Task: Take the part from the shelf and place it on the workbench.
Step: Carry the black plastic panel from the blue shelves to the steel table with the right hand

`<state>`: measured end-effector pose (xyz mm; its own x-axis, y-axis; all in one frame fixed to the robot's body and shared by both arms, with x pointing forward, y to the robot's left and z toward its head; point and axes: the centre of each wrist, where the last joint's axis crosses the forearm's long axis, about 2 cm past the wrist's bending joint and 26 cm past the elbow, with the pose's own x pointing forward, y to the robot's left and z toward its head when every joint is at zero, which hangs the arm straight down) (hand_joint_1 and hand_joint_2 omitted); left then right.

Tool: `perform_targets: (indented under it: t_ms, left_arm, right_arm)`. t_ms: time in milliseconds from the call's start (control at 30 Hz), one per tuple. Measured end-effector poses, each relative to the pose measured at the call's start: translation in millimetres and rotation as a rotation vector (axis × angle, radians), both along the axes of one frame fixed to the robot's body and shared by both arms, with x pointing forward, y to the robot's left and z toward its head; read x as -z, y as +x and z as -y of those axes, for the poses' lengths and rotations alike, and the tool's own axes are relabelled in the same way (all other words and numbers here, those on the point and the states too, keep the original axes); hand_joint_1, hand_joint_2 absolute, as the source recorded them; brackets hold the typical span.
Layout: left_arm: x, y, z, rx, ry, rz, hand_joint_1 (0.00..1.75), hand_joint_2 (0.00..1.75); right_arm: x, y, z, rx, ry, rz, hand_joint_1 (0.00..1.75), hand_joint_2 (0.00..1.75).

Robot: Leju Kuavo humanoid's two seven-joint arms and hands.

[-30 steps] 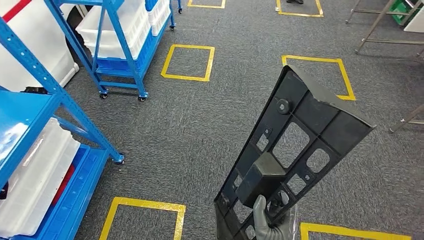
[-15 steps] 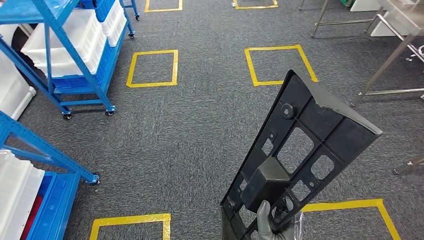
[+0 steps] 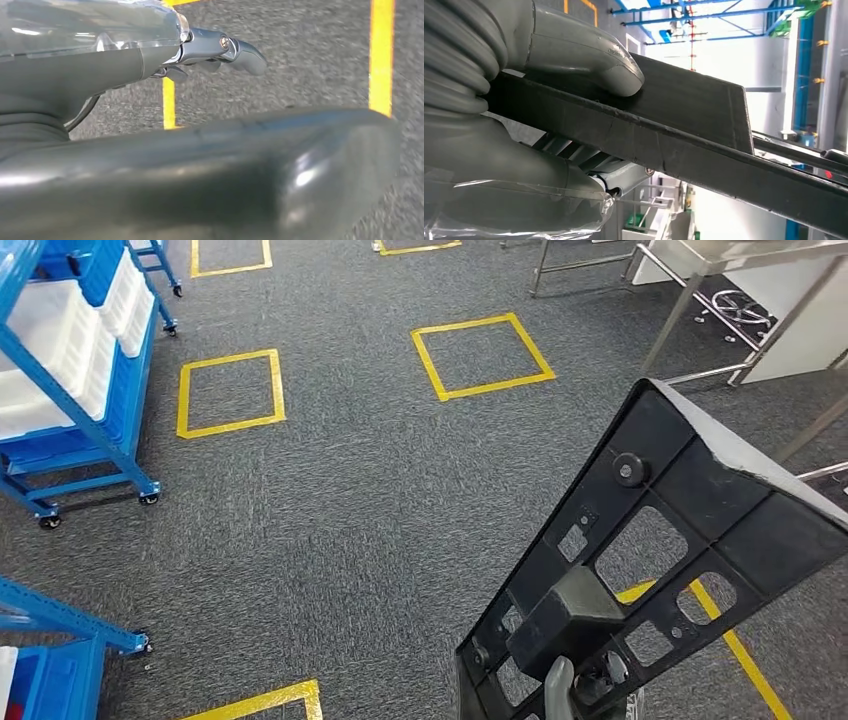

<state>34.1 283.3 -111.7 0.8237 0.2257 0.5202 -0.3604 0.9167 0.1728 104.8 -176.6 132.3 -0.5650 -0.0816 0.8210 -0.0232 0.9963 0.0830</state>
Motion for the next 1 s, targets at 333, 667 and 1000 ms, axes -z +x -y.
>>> perform_targets:
  t_ms: [333,667,1000]
  left_arm:
    - [-0.6,5.2,2.5,-0.013,0.003,0.029,0.00,0.00]
    - [-0.3,2.4,0.5,-0.019,0.010,0.028,0.00,0.00]
    - [0.0,-0.6,2.1,-0.017,0.009,0.022,0.00,0.00]
  right_arm:
    - [-7.5,1.9,5.8,-0.016,0.017,0.022,1.75,1.75]
    - [-7.4,3.1,7.6,-0.006,0.022,0.018,1.75,1.75]
    - [-7.2,2.8,11.3,0.009,0.016,0.016,1.75,1.75]
